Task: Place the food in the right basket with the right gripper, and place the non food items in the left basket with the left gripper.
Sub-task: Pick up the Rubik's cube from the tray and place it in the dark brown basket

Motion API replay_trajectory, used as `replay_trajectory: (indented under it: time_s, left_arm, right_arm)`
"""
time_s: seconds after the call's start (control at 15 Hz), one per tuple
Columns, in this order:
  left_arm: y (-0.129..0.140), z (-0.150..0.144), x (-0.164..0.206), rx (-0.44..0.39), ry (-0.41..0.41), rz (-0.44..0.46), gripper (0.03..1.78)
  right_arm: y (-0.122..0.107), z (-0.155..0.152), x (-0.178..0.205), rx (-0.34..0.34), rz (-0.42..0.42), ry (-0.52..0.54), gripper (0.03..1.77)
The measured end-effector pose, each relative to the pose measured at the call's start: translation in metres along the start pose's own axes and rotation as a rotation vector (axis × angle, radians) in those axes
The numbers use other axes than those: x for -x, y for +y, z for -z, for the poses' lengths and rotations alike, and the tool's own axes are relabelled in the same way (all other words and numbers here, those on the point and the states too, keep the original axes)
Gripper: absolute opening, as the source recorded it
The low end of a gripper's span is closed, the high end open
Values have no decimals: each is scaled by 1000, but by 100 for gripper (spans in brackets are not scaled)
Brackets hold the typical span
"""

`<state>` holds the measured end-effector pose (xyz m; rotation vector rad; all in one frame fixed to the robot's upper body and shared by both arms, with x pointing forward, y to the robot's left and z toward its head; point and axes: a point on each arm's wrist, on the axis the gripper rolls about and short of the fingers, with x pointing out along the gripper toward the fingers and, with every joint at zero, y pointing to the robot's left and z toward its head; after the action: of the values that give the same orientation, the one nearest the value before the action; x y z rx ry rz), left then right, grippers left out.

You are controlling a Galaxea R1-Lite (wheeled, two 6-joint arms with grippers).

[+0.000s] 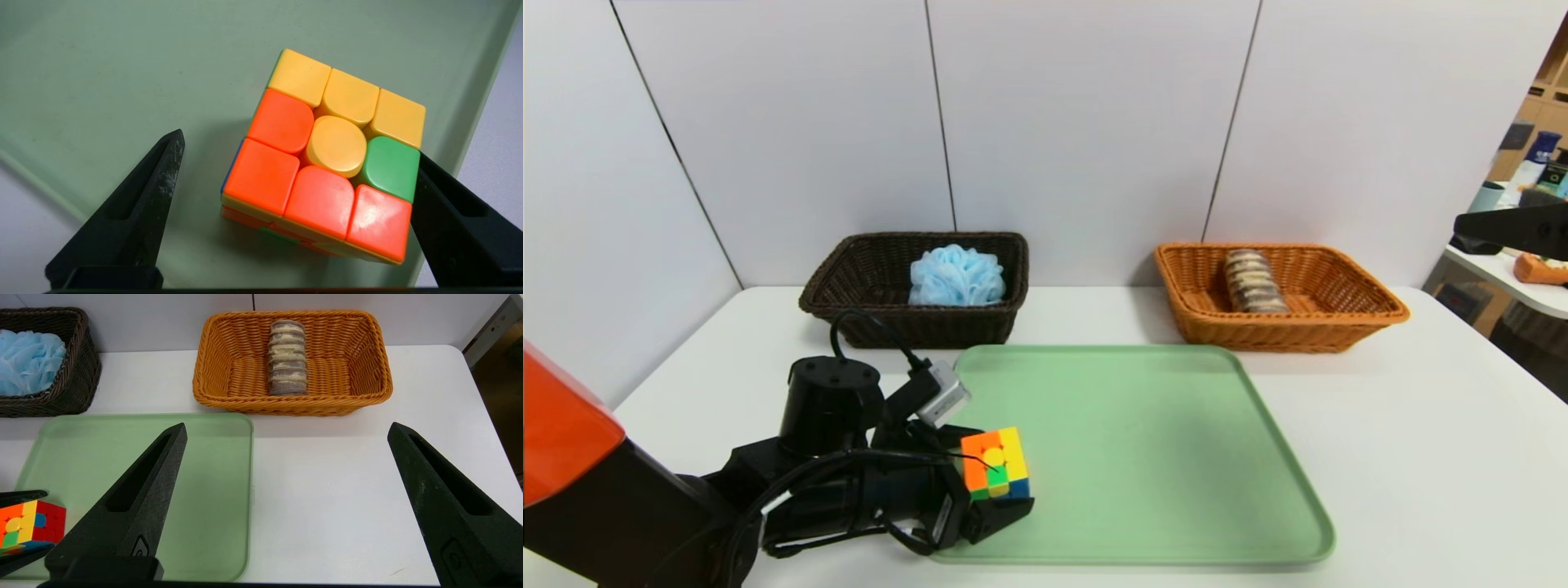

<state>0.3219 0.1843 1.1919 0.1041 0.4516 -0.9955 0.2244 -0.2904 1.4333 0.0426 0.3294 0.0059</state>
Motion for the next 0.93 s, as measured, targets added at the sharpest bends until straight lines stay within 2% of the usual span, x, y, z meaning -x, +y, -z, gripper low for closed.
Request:
replay_trajectory:
  time_s: [0.87, 0.93]
  left_arm:
    - [-1, 0, 0, 0, 2, 2, 169]
    - [-1, 1, 0, 0, 3, 1, 158]
  right_arm:
    - [0, 1, -1, 2, 1, 6, 169]
    - [0, 1, -1, 2, 1, 6, 169]
